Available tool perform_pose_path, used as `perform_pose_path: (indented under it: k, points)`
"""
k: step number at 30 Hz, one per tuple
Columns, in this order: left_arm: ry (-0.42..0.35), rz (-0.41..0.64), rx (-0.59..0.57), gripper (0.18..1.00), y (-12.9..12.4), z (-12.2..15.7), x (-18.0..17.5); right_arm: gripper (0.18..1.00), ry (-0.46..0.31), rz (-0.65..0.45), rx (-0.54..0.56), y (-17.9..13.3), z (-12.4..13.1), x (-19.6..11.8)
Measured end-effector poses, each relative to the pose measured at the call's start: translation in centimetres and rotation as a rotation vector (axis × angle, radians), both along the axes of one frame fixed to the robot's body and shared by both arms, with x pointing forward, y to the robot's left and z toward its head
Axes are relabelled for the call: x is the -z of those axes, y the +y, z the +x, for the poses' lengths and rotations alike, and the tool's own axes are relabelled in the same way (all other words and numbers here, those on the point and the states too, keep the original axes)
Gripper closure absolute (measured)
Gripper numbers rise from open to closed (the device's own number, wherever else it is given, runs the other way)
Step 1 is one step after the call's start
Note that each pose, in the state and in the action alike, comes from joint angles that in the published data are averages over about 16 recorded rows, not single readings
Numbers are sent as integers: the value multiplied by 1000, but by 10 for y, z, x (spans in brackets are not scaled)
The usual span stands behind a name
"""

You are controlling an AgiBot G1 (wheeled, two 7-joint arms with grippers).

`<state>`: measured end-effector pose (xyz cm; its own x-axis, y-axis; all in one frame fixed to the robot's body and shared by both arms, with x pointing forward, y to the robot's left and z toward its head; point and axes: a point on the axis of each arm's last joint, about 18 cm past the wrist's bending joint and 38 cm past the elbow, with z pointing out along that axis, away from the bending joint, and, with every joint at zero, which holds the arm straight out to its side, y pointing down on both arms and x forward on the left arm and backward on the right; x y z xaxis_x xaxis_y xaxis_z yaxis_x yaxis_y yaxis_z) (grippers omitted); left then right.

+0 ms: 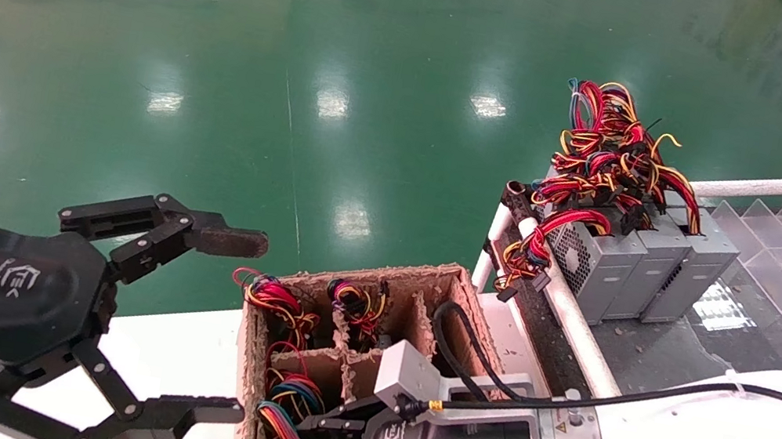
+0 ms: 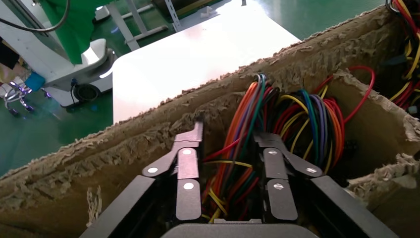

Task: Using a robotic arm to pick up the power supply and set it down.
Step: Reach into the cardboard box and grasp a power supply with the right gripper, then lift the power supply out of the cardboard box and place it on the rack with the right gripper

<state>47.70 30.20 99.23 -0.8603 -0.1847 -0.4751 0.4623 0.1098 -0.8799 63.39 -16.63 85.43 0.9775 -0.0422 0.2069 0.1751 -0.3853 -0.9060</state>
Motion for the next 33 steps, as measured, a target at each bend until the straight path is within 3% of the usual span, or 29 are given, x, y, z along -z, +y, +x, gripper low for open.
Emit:
perform_pose_path:
  k: [10, 17, 33]
  points:
    - [0, 0, 0, 184, 0, 0, 0, 883, -6, 9, 3, -3, 1, 1]
    - [0, 0, 0, 184, 0, 0, 0, 940, -7, 42, 5, -6, -1, -1]
    - [0, 0, 0, 184, 0, 0, 0, 961, -88, 238, -6, -37, -19, -43]
